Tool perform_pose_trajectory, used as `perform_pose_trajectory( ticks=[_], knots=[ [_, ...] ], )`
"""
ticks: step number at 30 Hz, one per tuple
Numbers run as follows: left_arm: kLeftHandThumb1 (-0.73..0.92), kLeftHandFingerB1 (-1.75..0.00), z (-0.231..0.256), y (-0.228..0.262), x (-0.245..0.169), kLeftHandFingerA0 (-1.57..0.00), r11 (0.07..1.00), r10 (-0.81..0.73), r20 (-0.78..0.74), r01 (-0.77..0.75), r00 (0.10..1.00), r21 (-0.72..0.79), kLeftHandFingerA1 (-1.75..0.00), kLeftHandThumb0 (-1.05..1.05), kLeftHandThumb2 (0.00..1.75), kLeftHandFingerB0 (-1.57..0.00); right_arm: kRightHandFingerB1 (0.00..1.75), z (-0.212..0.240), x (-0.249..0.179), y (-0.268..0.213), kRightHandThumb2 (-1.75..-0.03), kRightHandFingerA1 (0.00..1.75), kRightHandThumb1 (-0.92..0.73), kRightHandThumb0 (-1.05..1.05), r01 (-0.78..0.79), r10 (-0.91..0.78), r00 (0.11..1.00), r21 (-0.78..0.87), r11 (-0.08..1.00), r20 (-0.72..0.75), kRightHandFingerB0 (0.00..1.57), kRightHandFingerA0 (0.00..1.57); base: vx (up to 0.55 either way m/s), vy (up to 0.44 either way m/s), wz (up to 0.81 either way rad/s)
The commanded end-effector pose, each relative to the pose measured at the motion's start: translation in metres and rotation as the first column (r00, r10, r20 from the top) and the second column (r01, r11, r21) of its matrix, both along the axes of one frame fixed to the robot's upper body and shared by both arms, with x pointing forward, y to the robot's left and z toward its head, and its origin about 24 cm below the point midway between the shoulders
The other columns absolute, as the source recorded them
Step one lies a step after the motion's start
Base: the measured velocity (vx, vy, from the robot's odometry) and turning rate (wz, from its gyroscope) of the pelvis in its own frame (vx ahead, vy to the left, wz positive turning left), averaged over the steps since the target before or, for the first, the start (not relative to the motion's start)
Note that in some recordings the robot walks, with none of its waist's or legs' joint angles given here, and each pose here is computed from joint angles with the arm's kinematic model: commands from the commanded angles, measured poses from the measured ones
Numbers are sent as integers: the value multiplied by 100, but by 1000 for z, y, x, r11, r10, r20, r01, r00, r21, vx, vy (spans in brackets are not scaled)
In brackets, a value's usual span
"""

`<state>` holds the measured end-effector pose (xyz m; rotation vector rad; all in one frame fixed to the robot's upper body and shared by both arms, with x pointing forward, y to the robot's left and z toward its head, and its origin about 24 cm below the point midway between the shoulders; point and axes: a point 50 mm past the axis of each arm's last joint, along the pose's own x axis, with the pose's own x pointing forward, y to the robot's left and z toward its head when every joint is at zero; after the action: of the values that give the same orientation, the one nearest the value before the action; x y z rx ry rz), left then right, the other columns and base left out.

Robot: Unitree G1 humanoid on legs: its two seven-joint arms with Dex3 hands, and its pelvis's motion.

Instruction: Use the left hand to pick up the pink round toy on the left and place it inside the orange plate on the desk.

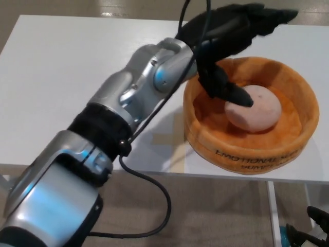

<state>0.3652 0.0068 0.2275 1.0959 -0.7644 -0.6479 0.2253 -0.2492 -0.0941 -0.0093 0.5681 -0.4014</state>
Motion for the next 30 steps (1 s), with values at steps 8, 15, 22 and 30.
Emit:
perform_pose_trajectory(
  ticks=[8, 15, 22, 30],
  knots=[
    [36, -26, 52, 56, -71, 0, 899, -312, 22, 303, 950, -317, -23, -43, 52, -4, 66, -4, -5, 0, -74, 85, -41, -29, 18, -17, 1000, 20, 1000, -22, 21, 30, 0, 0, 0],
    [42, -31, 48, 118, -123, -18, 787, -505, -67, 427, 860, -445, -35, -14, 53, -29, 70, -2, -3, -2, -74, 91, -41, -29, 17, -17, 1000, 19, 1000, -16, 20, 31, 0, 0, 0],
    [67, -41, 15, 173, -156, -42, 793, -606, -319, 519, 729, -319, -47, -12, 59, -51, 65, -1, -2, -4, -74, 85, -42, -27, 6, -6, 1000, 1, 1000, -19, 20, 29, 0, 0, 0],
    [65, -38, -57, 207, -170, -33, 823, -563, -647, 421, 514, -382, -46, 8, 62, -40, 74, 0, -1, -5, -79, 99, -38, -26, 12, -12, 1000, -1, 1000, -12, 20, 30, 0, 0, 0]
  ],
)
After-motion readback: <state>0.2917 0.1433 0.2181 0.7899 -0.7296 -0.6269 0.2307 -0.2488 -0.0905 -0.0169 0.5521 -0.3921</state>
